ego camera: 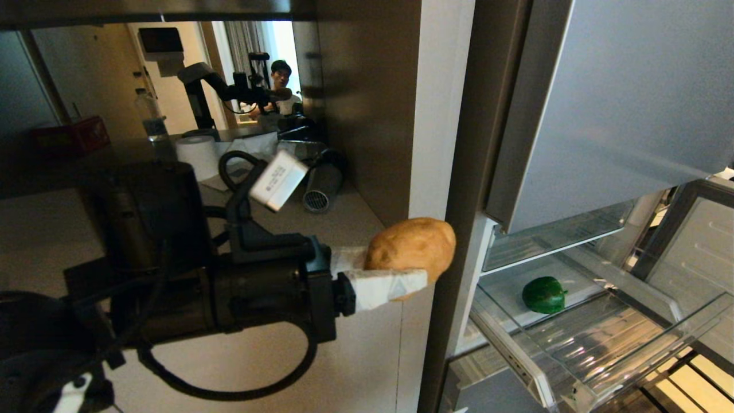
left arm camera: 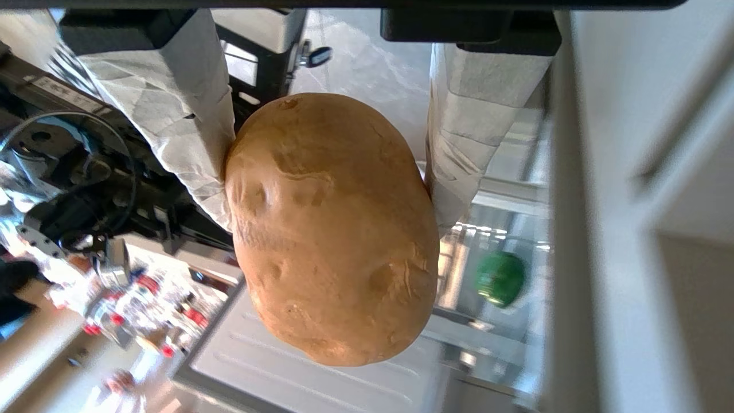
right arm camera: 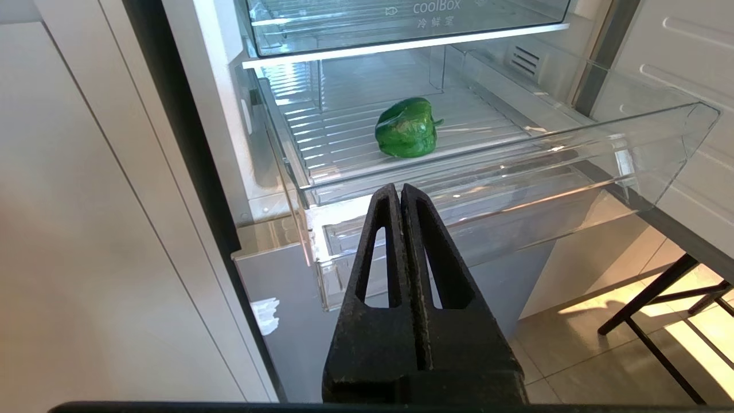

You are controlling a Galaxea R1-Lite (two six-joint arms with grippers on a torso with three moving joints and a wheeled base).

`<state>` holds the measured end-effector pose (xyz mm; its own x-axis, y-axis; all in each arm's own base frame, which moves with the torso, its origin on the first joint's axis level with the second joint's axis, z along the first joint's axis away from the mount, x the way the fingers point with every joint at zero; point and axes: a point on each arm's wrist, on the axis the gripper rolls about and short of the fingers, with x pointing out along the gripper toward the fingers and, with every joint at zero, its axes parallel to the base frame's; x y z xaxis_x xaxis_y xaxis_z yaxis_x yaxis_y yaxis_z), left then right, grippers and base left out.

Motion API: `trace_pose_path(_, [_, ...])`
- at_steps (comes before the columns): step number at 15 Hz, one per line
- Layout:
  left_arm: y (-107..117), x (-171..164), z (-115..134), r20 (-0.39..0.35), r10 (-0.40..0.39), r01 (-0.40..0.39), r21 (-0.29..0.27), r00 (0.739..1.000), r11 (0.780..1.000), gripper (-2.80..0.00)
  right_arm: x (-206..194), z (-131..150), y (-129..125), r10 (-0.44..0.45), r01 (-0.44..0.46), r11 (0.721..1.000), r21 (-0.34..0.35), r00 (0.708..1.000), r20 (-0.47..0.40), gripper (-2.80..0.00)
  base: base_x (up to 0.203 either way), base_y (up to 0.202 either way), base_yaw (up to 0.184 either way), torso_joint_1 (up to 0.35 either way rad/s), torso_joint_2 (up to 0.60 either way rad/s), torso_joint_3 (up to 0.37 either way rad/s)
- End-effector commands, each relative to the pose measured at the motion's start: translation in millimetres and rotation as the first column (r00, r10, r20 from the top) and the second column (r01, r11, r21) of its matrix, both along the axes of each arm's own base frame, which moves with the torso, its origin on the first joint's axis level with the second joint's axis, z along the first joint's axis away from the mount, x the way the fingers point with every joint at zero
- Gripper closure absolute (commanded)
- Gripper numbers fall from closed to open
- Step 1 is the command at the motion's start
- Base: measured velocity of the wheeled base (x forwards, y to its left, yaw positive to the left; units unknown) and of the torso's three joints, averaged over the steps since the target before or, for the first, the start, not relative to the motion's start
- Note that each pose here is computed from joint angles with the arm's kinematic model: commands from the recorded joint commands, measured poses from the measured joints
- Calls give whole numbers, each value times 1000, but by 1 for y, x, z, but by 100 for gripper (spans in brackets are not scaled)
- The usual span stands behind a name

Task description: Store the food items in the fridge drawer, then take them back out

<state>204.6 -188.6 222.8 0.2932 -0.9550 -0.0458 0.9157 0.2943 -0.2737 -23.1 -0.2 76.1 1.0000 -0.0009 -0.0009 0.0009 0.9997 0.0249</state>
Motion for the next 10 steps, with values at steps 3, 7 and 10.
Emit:
trace_pose_path(3, [-55, -1, -24, -34, -34, 36, 57, 999, 998, 0, 0, 0, 0, 1, -1, 1000, 1, 1000, -1, 0, 0, 0, 0, 0, 0, 0])
trace_pose_path(7, [-95, 5, -43, 6, 64, -64, 112, 998, 992, 0, 0, 0, 0, 1, -1, 1000, 1, 1000, -1, 0, 0, 0, 0, 0, 0, 0])
trace_pose_path(10, [-117, -2, -54, 14, 105, -106, 139, 994, 985, 0, 0, 0, 0, 1, -1, 1000, 1, 1000, -1, 0, 0, 0, 0, 0, 0, 0])
